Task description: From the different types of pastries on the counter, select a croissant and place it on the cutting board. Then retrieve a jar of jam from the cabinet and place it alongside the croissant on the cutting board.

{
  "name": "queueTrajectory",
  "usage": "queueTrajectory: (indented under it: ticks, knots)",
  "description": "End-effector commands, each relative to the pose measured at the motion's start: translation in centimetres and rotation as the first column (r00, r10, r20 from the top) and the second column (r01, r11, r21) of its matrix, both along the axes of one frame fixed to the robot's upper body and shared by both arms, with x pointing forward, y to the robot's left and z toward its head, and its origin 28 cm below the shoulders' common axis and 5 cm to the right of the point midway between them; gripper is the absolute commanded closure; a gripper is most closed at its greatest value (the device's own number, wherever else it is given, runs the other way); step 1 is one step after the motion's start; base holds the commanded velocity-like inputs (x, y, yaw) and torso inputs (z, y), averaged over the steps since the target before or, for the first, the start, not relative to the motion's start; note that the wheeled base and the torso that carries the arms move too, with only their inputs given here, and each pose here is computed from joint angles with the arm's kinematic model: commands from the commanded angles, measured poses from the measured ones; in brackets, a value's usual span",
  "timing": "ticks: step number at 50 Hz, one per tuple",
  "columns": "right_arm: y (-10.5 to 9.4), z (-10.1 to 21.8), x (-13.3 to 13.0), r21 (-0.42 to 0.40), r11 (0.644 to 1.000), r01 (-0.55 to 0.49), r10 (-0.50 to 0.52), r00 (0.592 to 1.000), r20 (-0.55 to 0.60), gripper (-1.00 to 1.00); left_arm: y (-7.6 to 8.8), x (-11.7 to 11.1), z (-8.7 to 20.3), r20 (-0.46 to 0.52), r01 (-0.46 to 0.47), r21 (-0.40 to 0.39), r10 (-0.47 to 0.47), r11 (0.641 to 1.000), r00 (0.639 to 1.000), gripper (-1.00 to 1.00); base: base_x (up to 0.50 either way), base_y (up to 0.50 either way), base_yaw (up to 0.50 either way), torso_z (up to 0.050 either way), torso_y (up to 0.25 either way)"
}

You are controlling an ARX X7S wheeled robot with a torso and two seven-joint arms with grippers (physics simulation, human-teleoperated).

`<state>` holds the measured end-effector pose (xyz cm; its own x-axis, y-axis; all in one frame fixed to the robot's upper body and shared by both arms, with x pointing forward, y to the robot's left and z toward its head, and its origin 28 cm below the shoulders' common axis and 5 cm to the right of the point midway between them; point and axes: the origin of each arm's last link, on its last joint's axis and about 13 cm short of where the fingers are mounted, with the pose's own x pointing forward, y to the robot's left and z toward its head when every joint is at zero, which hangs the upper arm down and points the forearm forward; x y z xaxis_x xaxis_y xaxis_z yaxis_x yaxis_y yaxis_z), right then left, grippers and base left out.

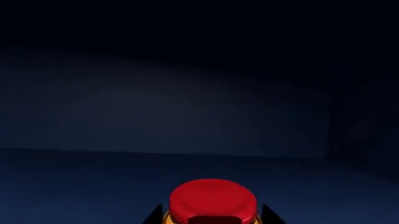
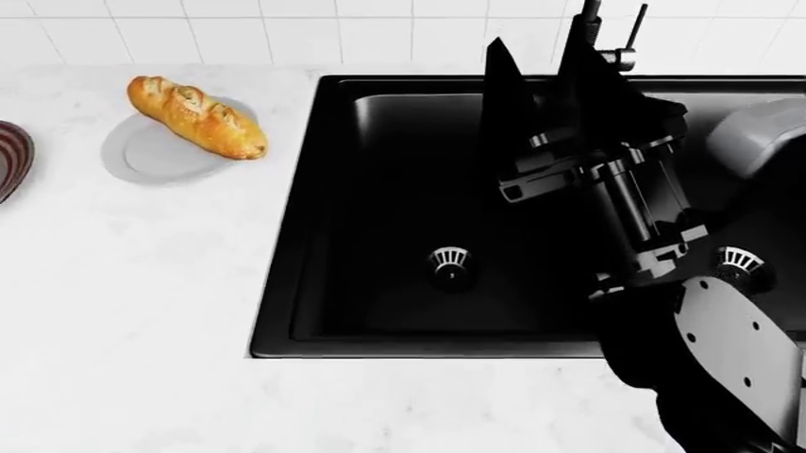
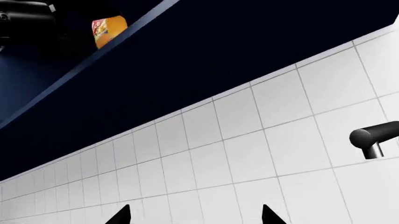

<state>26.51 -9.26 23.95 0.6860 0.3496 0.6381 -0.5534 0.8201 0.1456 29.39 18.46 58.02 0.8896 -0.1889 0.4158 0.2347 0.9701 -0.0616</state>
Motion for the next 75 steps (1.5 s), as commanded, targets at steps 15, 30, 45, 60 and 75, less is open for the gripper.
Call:
queueTrajectory:
  ticks: [15, 30, 45, 60, 75]
  knots:
    - [-0.1, 0.0, -0.5, 0.001, 1.0, -0.002, 0.002, 1.0, 0.006, -1.0, 0.1, 0.2, 0.0, 0.005, -0.021, -0.008, 0.021, 1.0, 1.0, 1.0, -0.38, 0.16, 0.0, 0.0, 0.0]
    - [0.0, 0.1, -0.1, 0.001, 1.0, -0.006, 0.006, 1.0, 0.0, -1.0, 0.1, 0.2, 0.0, 0.004, -0.015, -0.009, 0.015, 1.0, 1.0, 1.0, -0.47, 0.09, 0.0, 0.0, -0.001]
    - [0.0, -0.3, 0.2, -0.004, 1.0, 0.011, -0.011, 1.0, -0.009, -1.0, -0.1, 0.4, 0.4, 0.096, 0.137, -0.035, -0.133, 0.99, 0.987, 1.0, -0.06, 0.02, 0.0, 0.0, -0.001]
    - [-0.6, -0.5, 0.5, -0.022, 0.999, 0.044, -0.044, 0.999, -0.015, -1.0, -0.1, 0.4, 0.5, 0.106, 0.099, -0.048, -0.093, 0.994, 0.99, 1.0, 0.0, 0.0, 0.0, 0.0, 0.0]
    - [-0.9, -0.7, 0.9, -0.039, 0.996, 0.075, -0.076, 0.996, -0.035, -1.0, -0.7, -4.7, -18.0, 0.067, -0.038, -0.107, 0.046, 0.994, 0.997, 1.0, 0.0, 0.0, 0.0, 0.0, 0.0]
